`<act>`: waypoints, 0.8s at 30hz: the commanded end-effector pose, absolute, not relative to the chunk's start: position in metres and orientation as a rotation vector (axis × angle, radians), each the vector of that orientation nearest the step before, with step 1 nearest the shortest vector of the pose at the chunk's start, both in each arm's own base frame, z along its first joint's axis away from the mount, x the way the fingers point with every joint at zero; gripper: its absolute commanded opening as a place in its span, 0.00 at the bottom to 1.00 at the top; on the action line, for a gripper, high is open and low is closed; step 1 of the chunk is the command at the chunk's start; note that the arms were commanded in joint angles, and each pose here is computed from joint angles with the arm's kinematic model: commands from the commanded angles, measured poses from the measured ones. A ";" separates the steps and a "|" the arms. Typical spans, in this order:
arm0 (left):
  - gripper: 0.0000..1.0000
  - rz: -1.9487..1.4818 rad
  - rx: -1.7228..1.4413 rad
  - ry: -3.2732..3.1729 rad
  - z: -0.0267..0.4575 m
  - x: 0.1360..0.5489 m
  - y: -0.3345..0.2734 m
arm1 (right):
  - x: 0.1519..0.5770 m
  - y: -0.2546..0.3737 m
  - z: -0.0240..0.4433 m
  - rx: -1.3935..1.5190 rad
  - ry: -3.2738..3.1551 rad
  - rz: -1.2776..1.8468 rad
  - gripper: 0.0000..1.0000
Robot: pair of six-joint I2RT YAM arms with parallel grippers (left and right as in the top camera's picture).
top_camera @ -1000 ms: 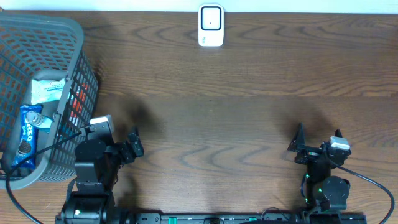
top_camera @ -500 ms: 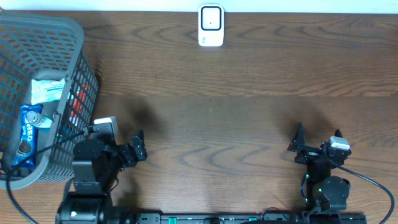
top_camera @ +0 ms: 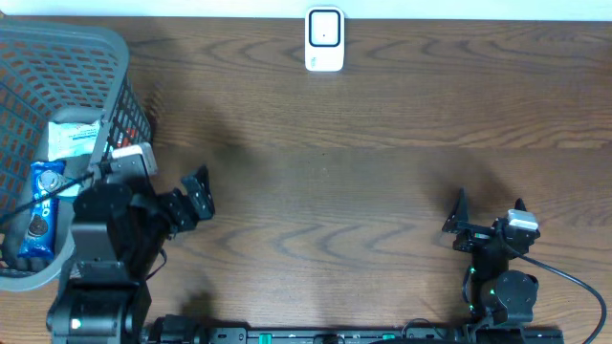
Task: Scan the item barcode
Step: 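Move the left gripper over the basket toward the teal bottle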
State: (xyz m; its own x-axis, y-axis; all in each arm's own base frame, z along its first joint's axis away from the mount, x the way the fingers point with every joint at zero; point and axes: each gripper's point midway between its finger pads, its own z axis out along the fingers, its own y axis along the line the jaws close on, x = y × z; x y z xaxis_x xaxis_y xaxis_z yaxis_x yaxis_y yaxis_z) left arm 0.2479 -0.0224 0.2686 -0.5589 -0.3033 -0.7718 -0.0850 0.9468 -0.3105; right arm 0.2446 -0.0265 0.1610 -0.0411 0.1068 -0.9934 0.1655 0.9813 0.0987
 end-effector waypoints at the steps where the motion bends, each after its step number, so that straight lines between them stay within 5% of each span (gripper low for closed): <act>1: 0.98 -0.328 -0.298 2.141 0.280 0.256 -0.025 | 0.244 -0.031 0.160 0.215 1.620 -0.072 0.99; 15: 0.98 -0.163 -0.425 2.221 0.319 0.287 0.000 | 0.244 -0.031 0.160 0.215 1.620 -0.072 0.99; 24: 0.98 -0.056 -0.809 2.145 0.361 0.313 0.067 | 0.244 -0.031 0.160 0.215 1.620 -0.072 0.99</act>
